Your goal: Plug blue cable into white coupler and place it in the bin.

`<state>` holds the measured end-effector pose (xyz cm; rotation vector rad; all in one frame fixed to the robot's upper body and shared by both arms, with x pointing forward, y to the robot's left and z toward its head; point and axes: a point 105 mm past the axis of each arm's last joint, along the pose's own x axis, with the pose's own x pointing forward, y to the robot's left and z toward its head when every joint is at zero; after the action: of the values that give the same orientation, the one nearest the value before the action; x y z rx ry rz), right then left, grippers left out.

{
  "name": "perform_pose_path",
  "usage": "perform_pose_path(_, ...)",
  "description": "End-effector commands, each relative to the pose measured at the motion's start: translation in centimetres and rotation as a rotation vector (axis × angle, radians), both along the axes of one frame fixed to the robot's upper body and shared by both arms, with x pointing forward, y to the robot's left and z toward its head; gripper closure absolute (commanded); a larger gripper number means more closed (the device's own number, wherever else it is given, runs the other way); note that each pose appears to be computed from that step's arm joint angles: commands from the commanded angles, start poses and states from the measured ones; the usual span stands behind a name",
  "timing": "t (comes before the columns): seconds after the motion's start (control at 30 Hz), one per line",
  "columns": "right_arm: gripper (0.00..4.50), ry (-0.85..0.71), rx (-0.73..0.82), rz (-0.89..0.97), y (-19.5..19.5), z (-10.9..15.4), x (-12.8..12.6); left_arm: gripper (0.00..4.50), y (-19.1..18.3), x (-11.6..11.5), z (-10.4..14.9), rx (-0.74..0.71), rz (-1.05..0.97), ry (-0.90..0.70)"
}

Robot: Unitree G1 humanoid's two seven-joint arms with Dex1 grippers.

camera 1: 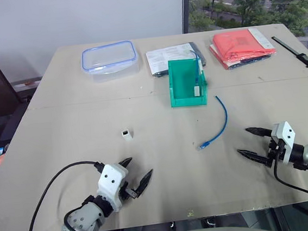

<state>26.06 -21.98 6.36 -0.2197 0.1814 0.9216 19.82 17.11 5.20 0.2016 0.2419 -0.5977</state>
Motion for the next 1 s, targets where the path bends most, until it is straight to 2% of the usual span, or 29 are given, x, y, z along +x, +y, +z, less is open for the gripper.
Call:
perform_pose_path(0.03,0.02,-0.071,0.014,0.072,1.1,2.1,0.2,0.21,-0.3,-0.5,-0.7,-0.006,-0.025,0.045)
perform_pose_path(0.17,0.02,-0.096,-0.031,0.25,4.4,3.8,0.0,0.21,-0.6,-0.1,0.5,-0.01,-0.081,0.017)
perform_pose_path(0.33,0.02,-0.089,-0.159,0.425,8.1,4.5,0.7,0.21,-2.8,-0.2,4.1,0.01,-0.372,-0.039)
perform_pose_path(0.57,0.02,0.004,-0.29,0.617,10.7,3.7,2.1,0.21,-4.5,-0.2,7.5,0.007,-0.601,-0.034)
perform_pose_path(0.67,0.86,0.042,-0.333,0.667,10.9,3.1,2.4,0.21,-4.5,0.1,7.8,0.024,-0.611,-0.032)
perform_pose_path(0.93,4.42,0.05,-0.353,0.728,12.1,2.7,2.9,0.21,-4.0,0.4,7.9,0.045,-0.587,-0.039)
perform_pose_path(1.0,4.47,0.038,-0.346,0.729,12.7,2.8,3.2,0.21,-4.1,0.4,7.9,0.044,-0.585,-0.04)
